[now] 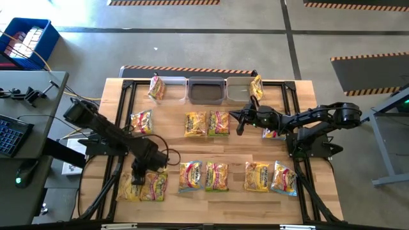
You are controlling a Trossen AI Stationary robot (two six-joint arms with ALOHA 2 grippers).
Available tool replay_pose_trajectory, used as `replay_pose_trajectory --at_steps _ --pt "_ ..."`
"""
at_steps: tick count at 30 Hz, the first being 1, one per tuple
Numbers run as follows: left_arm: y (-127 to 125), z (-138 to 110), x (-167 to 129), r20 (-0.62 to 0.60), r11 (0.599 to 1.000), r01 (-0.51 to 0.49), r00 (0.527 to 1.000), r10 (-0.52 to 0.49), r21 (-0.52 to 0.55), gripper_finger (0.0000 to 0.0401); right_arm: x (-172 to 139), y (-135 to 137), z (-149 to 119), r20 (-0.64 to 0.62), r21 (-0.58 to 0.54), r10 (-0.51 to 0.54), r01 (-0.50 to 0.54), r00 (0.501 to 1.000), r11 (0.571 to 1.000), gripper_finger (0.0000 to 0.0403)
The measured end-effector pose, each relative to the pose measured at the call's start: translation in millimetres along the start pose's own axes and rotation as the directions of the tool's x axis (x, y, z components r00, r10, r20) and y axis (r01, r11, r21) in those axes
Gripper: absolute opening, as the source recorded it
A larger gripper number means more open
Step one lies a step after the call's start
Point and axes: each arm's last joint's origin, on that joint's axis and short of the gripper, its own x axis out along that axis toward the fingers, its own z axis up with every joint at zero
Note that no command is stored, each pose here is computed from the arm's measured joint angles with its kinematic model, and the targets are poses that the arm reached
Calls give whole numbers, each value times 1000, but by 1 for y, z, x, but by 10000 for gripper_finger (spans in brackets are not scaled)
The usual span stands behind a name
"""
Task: Sort Maruchan noodles
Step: Put the bottom left yellow noodle pack into the gray bin
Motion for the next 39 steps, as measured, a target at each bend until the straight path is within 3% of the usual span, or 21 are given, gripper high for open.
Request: replay_pose_trajectory --at_steps 8,14,18,23,28,32,35,39 --pt "12 -17 -31 103 996 -10 995 19 -91 1 0 0 0 0 7 3 -3 1000 1000 0" --pt "21 -27 -53 263 986 3 964 41 -164 0 0 0 0 0 7 3 -3 1000 1000 0" --pt "28 -30 -67 377 978 11 924 69 -206 0 0 0 0 0 7 2 -2 1000 1000 0" --pt "37 -30 -83 539 969 6 831 134 -248 0 0 0 0 -4 22 2 -2 1000 1000 0" --pt "47 -24 -101 687 952 -4 692 223 -305 0 0 1 -1 -10 63 29 -29 1000 998 0" --pt "54 -14 -120 808 917 -10 469 356 -399 0 3 1 5 3 100 22 -22 1000 995 10" --pt "55 -5 -136 876 916 -11 290 386 -401 0 7 3 11 -7 131 38 -36 999 991 33" --pt "55 5 -150 921 931 -69 135 366 -359 0 21 12 23 -25 165 78 -73 997 984 87"
